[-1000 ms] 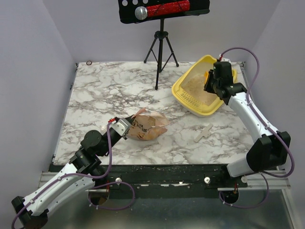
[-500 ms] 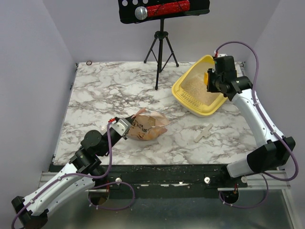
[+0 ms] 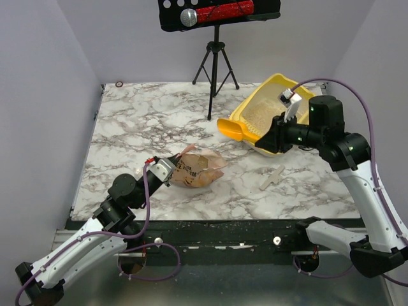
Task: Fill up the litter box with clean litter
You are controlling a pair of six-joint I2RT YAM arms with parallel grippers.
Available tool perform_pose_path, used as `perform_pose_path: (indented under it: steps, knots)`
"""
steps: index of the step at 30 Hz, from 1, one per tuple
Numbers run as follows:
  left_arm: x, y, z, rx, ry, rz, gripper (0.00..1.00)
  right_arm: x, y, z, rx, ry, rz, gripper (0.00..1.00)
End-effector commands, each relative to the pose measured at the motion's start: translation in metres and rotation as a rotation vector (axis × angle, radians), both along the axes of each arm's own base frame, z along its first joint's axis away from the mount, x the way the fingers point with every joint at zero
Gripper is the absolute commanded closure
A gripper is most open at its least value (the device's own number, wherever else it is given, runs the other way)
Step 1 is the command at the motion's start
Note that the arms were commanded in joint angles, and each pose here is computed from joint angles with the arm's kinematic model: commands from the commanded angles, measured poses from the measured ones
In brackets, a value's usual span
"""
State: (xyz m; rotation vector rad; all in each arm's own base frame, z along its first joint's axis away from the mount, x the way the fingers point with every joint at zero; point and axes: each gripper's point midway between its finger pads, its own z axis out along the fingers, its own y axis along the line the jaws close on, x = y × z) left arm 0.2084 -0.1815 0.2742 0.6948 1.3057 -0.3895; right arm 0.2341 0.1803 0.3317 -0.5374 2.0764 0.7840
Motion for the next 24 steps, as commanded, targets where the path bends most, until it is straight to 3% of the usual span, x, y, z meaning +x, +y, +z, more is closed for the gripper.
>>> perform_pose_path:
  steps: [1,6,24]
  knots:
    - [-0.001,0.009,0.05,-0.112,-0.095,0.033,1.0,-0.054,0.023,-0.006,0.034,0.09,0.228,1.0]
    - [-0.001,0.01,0.05,-0.113,-0.097,0.039,1.0,-0.066,0.03,-0.009,-0.011,0.091,0.246,1.0]
    - [0.0,0.01,0.048,-0.102,-0.095,0.042,1.0,-0.046,0.052,-0.059,-0.235,0.191,0.281,1.0]
